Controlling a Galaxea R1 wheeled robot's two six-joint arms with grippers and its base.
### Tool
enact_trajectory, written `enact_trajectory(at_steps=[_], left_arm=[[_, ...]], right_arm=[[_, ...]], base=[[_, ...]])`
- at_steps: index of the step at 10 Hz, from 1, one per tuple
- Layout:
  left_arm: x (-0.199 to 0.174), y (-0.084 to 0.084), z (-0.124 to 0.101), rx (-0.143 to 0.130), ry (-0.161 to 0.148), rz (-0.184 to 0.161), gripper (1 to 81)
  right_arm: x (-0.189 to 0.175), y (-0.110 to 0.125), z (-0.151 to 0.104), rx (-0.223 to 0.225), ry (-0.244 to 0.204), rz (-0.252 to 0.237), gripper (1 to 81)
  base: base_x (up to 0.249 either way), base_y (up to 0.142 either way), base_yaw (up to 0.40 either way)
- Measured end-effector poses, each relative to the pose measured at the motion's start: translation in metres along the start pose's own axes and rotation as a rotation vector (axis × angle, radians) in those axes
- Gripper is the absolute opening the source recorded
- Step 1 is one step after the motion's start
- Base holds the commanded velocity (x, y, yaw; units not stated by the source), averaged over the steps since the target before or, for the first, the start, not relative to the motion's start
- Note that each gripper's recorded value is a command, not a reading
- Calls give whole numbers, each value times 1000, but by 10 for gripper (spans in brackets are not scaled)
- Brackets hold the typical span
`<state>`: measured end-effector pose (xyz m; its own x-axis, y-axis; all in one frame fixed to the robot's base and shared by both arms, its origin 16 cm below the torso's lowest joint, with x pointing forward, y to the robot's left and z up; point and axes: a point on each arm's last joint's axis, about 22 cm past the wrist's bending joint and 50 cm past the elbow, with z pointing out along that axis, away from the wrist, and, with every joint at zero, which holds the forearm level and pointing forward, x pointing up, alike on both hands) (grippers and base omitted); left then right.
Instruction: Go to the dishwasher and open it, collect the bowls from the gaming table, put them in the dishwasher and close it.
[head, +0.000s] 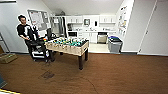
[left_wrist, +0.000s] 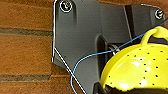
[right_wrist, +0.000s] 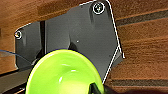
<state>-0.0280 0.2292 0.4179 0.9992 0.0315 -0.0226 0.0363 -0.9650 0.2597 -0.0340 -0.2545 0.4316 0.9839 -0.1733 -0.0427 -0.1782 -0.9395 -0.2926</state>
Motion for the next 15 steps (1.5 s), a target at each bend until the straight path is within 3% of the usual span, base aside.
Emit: enact_trajectory(at_steps=[3,6,8,11,15], left_arm=[[1,0,0,0,2,0,10],[-16,0,0,0,-17,-3,10],[11,1,0,-2,25,5,10],[-6,1,0,-1,-2,0,10],[-3,1,0,-1,2,1,10]], right_arm=[[0,0,0,0,0,0,10],[-16,3,-1,-2,-19,1,10],[12,0,0,0,21,-8,10],[-4,2,-1,-2,-5,-5,10],[2,-2,1,3,3,-7,10]], base=[[31,0,0],[123,0,0],[128,0,0],[135,0,0],[150,-49,0]])
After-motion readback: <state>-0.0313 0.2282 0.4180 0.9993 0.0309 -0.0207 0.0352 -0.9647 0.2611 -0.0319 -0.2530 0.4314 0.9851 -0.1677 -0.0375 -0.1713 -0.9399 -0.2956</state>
